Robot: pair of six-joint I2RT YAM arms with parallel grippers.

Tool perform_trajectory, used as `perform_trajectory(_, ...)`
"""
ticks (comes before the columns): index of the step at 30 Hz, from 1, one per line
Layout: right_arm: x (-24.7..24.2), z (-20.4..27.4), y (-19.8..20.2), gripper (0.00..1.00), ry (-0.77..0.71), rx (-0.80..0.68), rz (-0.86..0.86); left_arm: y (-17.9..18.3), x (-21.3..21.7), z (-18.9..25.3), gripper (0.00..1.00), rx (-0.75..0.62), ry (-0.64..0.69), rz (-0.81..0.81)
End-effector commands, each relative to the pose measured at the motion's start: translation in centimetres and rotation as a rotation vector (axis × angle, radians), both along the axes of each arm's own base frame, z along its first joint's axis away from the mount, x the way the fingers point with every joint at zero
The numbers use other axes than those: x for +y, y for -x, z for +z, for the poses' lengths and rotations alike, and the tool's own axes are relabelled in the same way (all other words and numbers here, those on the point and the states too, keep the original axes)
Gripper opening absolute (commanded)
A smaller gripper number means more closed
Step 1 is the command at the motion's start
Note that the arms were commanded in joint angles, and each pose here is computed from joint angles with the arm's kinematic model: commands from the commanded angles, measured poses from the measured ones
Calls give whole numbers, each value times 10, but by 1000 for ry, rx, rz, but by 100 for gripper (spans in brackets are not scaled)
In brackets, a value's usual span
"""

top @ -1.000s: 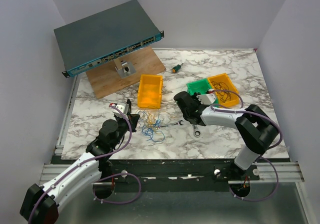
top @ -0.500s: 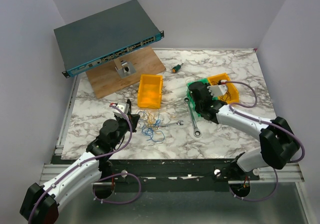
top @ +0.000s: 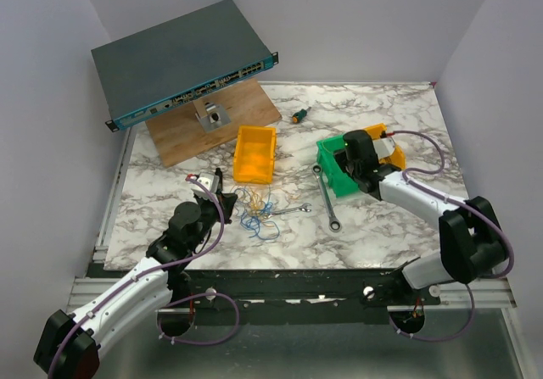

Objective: Untangle the cables

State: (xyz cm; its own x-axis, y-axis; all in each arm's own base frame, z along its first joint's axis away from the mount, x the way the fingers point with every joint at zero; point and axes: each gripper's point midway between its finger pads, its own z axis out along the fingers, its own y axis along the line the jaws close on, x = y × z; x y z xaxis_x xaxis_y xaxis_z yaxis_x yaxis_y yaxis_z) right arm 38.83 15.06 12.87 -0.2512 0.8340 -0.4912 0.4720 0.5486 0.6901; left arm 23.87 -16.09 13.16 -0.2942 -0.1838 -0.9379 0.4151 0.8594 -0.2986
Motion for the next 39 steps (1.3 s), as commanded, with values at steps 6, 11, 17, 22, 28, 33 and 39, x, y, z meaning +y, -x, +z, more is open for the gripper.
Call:
perform_trajectory(6,-2,-65,17,1,78,194,41,-2,-3,14,0,-28,20,-12)
perform_trajectory(11,-26,-81,13,1,216,239,-39,-2,-3,16,0,-30,21,-11)
perform_trajectory(17,-15,-107,5,1,286,313,68,-2,-3,16,0,-31,22,-12)
perform_trajectory(22,-12,-95,4,9,280,278,84,-2,-3,16,0,-31,22,-12)
perform_trajectory(28,-17,-51,-1,26,383,244,108,-2,-4,16,0,-30,22,-16)
perform_trajectory(33,-19,-21,0,56,460,214,176,-2,-3,15,0,-29,19,-13)
perform_trajectory(39,-11,1,10,73,493,181,325,-2,-3,16,0,-30,20,-12)
